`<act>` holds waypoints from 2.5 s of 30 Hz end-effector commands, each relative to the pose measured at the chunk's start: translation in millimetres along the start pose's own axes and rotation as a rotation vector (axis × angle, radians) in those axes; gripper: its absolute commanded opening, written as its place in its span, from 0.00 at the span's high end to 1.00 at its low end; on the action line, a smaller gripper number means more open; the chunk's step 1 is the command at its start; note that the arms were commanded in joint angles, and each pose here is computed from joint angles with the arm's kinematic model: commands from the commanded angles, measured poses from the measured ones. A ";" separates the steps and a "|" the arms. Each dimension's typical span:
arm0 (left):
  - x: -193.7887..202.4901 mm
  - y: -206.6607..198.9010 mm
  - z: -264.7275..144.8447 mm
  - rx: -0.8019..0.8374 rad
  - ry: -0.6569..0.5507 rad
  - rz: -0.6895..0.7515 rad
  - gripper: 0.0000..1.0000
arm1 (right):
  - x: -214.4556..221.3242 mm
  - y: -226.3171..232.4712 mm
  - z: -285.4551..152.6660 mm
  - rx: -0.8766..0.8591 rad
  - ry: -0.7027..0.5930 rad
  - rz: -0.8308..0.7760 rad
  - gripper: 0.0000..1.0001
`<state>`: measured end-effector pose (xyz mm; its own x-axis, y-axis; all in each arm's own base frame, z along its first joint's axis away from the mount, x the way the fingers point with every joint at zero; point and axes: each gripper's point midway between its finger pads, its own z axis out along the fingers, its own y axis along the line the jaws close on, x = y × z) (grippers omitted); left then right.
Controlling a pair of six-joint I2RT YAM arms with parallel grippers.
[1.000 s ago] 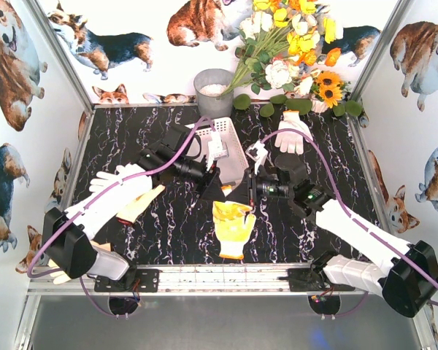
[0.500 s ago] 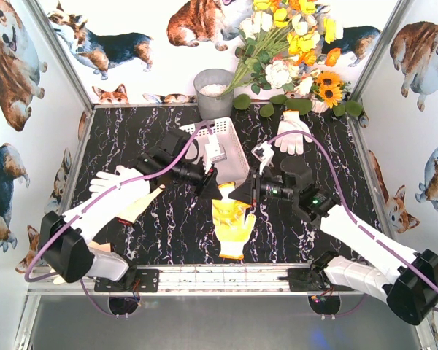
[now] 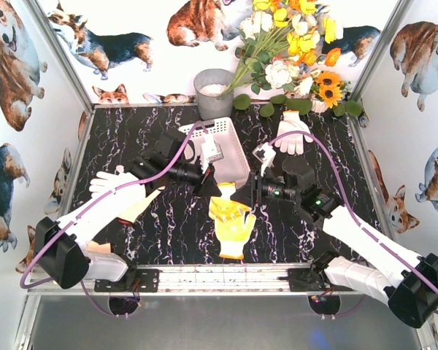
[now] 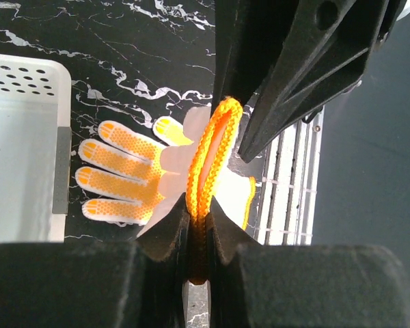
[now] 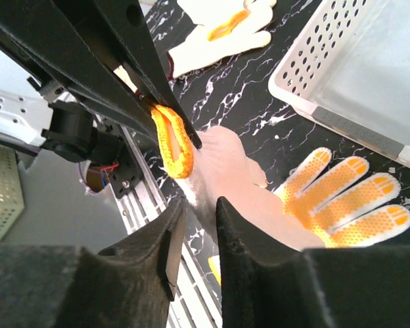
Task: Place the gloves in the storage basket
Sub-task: Turn over the glove.
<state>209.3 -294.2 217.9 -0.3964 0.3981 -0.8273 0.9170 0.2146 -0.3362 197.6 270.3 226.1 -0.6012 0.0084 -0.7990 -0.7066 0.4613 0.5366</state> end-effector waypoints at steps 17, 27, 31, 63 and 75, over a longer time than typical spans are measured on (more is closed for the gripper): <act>-6.9 -8.4 -7.4 0.023 0.023 0.037 0.95 | -38.3 25.3 14.1 -0.115 0.009 -0.113 0.84; -9.2 2.4 -9.0 -0.050 -0.005 0.042 0.76 | -39.1 19.7 10.1 -0.079 -0.029 -0.117 1.00; -10.9 1.6 -12.2 -0.060 -0.004 0.048 0.75 | -35.5 17.1 8.9 -0.066 -0.022 -0.113 1.00; -65.4 50.8 -8.8 -0.286 -0.176 0.117 1.00 | -79.4 -47.3 7.0 0.285 -0.206 -0.145 1.00; -66.5 66.3 3.7 -0.301 -0.210 0.152 1.00 | -66.1 -58.5 2.4 0.253 -0.222 -0.169 1.00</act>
<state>287.2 -307.4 239.0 -0.2699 0.2905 -0.9180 0.8948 0.4279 -0.1277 279.8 247.0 232.0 -0.4455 0.0664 -0.8928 -0.6185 0.6982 0.3605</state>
